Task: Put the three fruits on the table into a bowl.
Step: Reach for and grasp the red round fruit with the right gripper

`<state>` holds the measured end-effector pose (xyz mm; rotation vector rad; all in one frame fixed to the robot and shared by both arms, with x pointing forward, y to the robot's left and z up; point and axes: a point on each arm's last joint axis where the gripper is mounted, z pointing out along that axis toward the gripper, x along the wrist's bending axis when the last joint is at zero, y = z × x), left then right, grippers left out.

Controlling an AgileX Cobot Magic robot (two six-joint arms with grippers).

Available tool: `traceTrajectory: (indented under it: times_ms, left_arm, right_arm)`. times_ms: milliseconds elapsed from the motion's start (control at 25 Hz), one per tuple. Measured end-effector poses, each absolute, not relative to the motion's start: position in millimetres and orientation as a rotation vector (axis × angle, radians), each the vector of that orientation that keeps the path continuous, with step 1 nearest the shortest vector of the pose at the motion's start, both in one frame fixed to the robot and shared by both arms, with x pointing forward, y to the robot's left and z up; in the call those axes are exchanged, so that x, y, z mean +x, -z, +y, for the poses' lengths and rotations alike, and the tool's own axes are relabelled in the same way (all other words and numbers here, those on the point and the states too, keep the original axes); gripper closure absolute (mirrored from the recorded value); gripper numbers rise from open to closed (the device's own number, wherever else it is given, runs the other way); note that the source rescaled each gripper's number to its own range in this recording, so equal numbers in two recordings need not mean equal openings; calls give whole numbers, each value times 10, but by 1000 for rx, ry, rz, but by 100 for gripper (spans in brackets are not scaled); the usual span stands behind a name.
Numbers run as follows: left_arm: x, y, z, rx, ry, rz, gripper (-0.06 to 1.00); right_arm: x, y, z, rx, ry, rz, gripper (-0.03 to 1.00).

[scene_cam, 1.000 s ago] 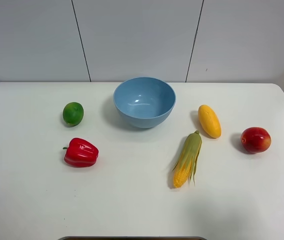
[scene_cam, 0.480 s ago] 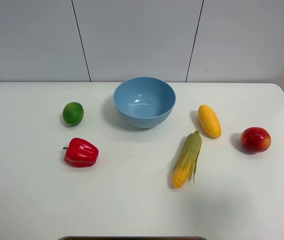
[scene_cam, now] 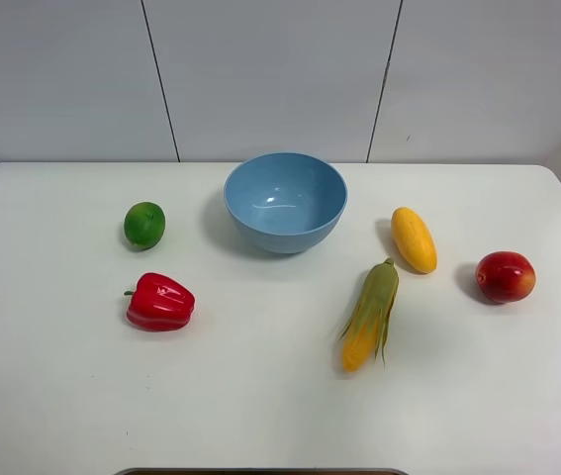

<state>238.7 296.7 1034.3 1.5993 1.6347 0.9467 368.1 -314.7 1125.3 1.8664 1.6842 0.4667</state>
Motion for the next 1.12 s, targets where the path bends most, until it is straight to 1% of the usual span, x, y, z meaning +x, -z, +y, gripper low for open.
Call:
traceTrajectory:
  times_ms: [120,400,560,720,880,960,1080,1120]
  left_arm:
    - [2387,-10343,2967,1599,-947,1635,-6]
    - [2387,-10343,2967,1599,-947,1635,-6]
    - [2387,-10343,2967,1599,-947,1635,-6]
    - [2387,-10343,2967,1599,-947,1635,-6]
    - [2387,-10343,2967,1599,-947,1635,-6]
    - [2387,-10343,2967,1599,-947,1635,-6]
    - [2387,-10343,2967,1599,-947,1635,-6]
    - [2387,-10343,2967,1599,-947,1635,-6]
  right_arm:
    - [3993,-11105,-3162,1899,-352,1751,10]
    - [4664,-10698,-3208,1969,-204,1856,10]
    - [4973,-10575,-3291,2010,-187,1868,10]
    - [5244,-10469,-3280,2021,-195,1929,10]
    - [5426,-10229,-3266,2069,-154,1991,10]
    - [5488,-10095,-3269,2091,-116,2015,9]
    - [5555,-9913,-3273,2115,-68,2046,1]
    - [5578,-9853,-3274,2121,-57,2054,0]
